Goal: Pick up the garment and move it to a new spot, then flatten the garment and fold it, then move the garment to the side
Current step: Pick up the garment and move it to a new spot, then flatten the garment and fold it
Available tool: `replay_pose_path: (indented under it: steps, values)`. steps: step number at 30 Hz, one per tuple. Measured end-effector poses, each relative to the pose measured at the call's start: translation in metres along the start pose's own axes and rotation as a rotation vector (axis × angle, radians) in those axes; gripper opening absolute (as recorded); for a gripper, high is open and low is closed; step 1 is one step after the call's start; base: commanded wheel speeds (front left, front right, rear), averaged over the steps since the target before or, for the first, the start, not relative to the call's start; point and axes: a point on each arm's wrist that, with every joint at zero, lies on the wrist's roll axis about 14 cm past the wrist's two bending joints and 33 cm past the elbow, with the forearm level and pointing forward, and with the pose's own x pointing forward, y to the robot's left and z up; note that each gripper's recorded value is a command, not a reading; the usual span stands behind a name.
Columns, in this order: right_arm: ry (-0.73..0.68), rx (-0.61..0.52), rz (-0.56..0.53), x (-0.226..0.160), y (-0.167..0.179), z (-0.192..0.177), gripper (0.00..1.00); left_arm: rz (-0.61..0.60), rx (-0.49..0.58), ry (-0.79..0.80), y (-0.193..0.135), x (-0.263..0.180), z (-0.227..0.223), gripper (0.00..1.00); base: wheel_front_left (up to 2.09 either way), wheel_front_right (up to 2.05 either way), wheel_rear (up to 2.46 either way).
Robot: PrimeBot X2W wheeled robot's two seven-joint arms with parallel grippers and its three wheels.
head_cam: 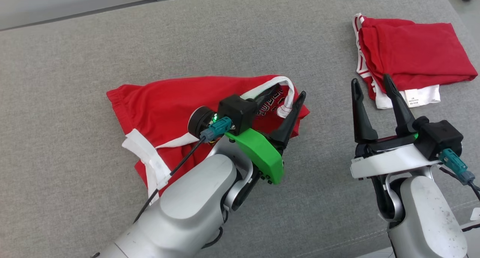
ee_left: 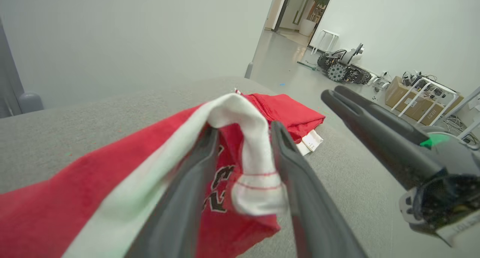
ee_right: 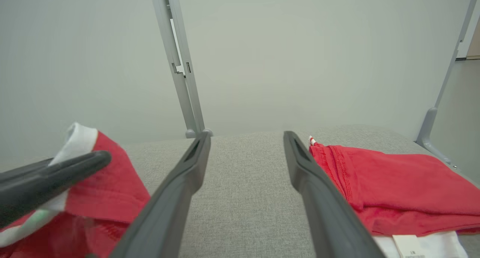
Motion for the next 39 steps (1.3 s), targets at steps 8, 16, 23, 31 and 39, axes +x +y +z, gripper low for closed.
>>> replay_pose_path:
  steps: [8, 16, 23, 31, 39]
  values:
    - [0.000, 0.003, 0.028, 0.007, 0.011, -0.004, 1.00, 0.110, 0.045, -0.035, 0.036, -0.013, 0.010, 1.00, 0.00, 0.00, 0.00]
    - [0.000, 0.007, 0.124, 0.014, 0.046, -0.006, 1.00, 0.319, 0.214, -0.206, 0.093, -0.077, 0.077, 1.00, 0.00, 0.00, 0.00]
    - [-0.015, 0.017, 0.191, 0.013, 0.071, 0.000, 1.00, 0.548, 0.244, -0.294, 0.130, -0.163, 0.100, 1.00, 0.00, 0.00, 0.00]
    - [-0.003, 0.028, 0.211, -0.001, 0.079, 0.000, 1.00, 0.656, 0.201, -0.317, 0.131, -0.223, 0.083, 1.00, 0.00, 0.00, 0.00]
    - [0.021, 0.036, 0.187, -0.011, 0.071, -0.006, 1.00, 0.683, 0.149, -0.316, 0.127, -0.231, 0.062, 1.00, 0.00, 0.00, 0.00]
